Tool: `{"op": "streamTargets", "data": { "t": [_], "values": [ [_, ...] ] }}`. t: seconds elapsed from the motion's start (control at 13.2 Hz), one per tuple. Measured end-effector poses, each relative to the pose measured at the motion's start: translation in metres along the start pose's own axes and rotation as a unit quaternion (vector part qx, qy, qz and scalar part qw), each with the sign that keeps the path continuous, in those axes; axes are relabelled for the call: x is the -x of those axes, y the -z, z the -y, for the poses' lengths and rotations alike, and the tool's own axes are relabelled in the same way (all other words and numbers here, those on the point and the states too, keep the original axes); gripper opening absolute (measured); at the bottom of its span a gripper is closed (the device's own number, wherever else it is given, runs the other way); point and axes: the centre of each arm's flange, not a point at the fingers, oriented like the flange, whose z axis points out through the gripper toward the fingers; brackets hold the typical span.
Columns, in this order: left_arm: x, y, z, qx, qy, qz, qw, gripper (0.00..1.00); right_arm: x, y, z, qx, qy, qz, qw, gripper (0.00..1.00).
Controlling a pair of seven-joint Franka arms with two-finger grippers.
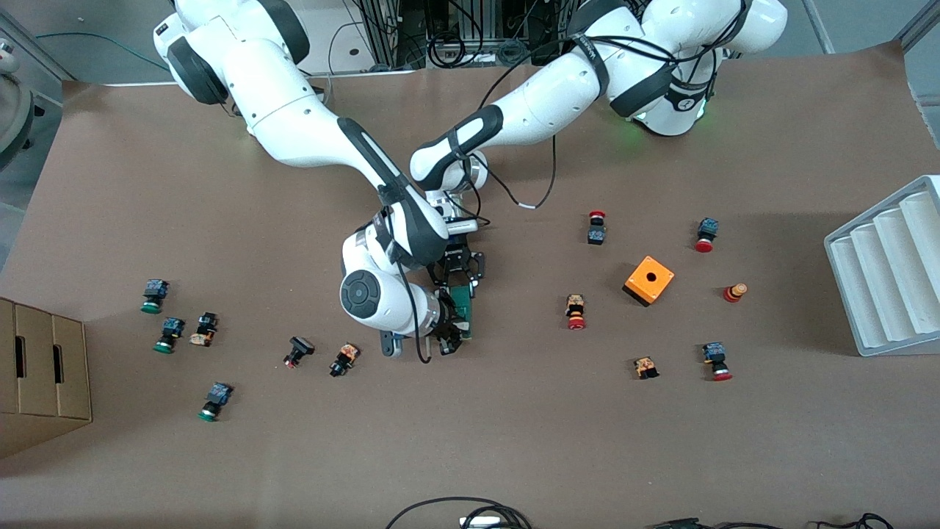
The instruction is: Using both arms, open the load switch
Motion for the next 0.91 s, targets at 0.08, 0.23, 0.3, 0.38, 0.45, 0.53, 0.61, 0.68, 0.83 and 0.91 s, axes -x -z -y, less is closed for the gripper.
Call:
{"op": "streamTargets", "data": {
  "t": [0.08, 0.23, 0.3, 0.38, 0.45, 0.53, 0.61, 0.68, 0.83, 0.91],
  "values": [
    [0.0, 0.0, 0.0, 0.0, 0.0, 0.0, 1.0, 0.55, 0.001, 0.001, -0.001, 0.0, 0.001, 0.0, 1.0, 0.28],
    [0.0, 0.0, 0.0, 0.0, 0.0, 0.0, 1.0, 0.55, 0.003, 0.003, -0.004, 0.001, 0.003, -0.001, 1.0, 0.28],
    [0.0, 0.0, 0.0, 0.0, 0.0, 0.0, 1.0, 0.55, 0.003, 0.003, -0.006, 0.0, 0.005, -0.003, 1.0, 0.28],
    [0.0, 0.0, 0.0, 0.0, 0.0, 0.0, 1.0, 0.55, 0.004, 0.003, -0.007, -0.003, 0.007, -0.005, 1.0, 0.28],
    [0.0, 0.0, 0.0, 0.0, 0.0, 0.0, 1.0, 0.55, 0.004, 0.004, -0.008, -0.004, 0.009, -0.006, 1.0, 0.28],
    [0.0, 0.0, 0.0, 0.0, 0.0, 0.0, 1.0, 0.55, 0.005, 0.005, -0.009, -0.004, 0.011, -0.006, 1.0, 0.28],
    [0.0, 0.0, 0.0, 0.0, 0.0, 0.0, 1.0, 0.55, 0.004, 0.005, -0.01, -0.005, 0.013, -0.007, 1.0, 0.28],
    [0.0, 0.0, 0.0, 0.0, -0.001, 0.0, 1.0, 0.55, 0.004, 0.005, -0.01, -0.007, 0.015, -0.007, 1.0, 0.28],
    [0.0, 0.0, 0.0, 0.0, -0.001, 0.0, 1.0, 0.55, 0.004, 0.004, -0.012, -0.012, 0.018, -0.006, 1.0, 0.28],
    [0.0, 0.0, 0.0, 0.0, -0.001, 0.0, 1.0, 0.55, 0.004, 0.004, -0.013, -0.014, 0.019, -0.007, 1.0, 0.28]
  ]
}}
